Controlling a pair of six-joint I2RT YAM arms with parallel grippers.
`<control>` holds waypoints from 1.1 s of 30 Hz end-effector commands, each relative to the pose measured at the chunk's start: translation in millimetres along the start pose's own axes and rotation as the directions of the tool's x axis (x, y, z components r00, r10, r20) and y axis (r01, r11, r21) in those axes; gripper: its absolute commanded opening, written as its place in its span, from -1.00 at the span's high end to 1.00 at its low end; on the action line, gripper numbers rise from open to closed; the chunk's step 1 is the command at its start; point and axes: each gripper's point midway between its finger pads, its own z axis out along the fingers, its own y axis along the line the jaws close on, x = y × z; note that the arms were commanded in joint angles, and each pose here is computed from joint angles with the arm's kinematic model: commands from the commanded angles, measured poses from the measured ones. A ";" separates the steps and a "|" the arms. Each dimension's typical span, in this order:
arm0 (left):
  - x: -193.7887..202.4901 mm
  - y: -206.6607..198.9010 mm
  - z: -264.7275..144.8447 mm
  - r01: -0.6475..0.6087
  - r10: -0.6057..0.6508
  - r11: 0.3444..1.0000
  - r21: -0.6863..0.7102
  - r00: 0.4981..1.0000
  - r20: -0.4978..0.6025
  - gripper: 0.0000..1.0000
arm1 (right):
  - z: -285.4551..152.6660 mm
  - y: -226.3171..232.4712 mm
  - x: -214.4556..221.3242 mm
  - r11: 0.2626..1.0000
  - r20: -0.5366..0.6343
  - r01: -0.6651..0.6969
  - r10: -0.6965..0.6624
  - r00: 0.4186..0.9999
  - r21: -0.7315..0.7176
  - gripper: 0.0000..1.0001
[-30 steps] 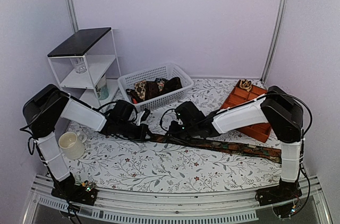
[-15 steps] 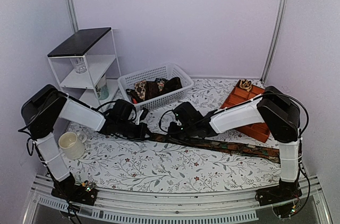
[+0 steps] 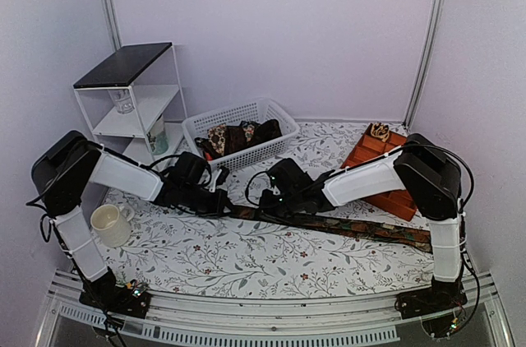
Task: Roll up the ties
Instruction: Roll the tie at the center of the board.
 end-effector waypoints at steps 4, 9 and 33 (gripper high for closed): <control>-6.3 -11.3 1.7 -0.008 0.008 0.999 0.033 1.000 0.000 0.93 | -20.6 21.3 -11.3 0.999 0.022 0.013 -0.012 1.000 -0.052 0.82; -5.8 -8.9 4.9 -0.003 0.003 1.000 0.026 1.000 -0.007 0.93 | -27.5 30.3 -13.8 0.997 0.029 0.016 -0.013 0.999 -0.082 0.70; 3.2 5.2 13.7 0.013 -0.013 1.000 -0.016 0.999 -0.034 0.94 | -17.8 26.1 -12.7 0.997 0.029 -0.002 0.004 1.000 -0.074 0.59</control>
